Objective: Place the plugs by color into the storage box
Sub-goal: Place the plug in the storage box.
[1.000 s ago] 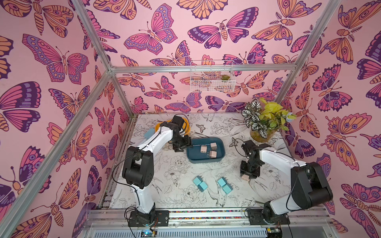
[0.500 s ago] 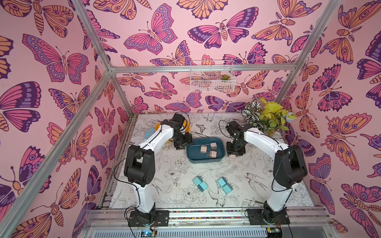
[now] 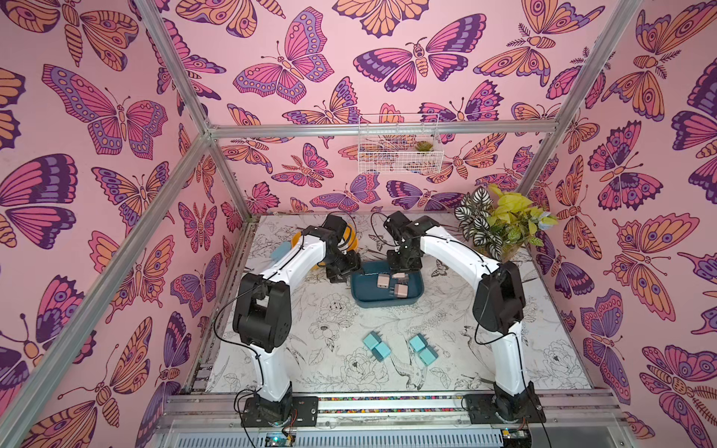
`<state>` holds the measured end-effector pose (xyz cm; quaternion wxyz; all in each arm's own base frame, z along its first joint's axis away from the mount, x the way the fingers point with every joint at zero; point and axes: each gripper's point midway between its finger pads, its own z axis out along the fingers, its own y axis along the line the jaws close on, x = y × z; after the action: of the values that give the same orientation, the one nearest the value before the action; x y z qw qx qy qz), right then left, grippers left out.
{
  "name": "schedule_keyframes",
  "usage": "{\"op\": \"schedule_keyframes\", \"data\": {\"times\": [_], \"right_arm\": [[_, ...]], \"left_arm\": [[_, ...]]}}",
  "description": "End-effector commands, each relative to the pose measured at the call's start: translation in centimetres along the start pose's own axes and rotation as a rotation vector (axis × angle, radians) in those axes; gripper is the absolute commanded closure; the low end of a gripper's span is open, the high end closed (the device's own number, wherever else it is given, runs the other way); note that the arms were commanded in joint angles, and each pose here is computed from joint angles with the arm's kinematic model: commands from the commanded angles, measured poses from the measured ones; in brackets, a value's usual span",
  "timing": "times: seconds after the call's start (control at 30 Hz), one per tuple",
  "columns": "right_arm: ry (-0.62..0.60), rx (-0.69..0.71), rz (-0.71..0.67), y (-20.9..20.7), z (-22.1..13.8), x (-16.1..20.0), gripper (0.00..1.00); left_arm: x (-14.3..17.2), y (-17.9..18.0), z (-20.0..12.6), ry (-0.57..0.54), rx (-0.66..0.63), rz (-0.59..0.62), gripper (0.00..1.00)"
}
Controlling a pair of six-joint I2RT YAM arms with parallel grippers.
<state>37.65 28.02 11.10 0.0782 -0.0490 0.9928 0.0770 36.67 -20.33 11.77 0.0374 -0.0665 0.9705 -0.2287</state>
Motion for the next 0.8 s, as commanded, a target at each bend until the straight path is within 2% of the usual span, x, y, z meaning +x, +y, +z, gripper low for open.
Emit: {"op": "schedule_keyframes", "data": {"times": [0.0,0.17,0.77], "right_arm": [[0.059,-0.001,-0.011,1.4,1.2,1.4,0.53],[0.087,-0.017,-0.017,2.5,2.7,2.2,0.53],[0.149,-0.019,-0.032,3.5,6.1,4.5,0.53]], "left_arm": [[0.0,0.5,-1.3,-0.037,-0.018,0.023,0.29],[0.0,1.0,-2.0,-0.065,-0.038,0.032,0.29],[0.9,2.7,-1.2,-0.036,-0.033,-0.002,0.29]]}}
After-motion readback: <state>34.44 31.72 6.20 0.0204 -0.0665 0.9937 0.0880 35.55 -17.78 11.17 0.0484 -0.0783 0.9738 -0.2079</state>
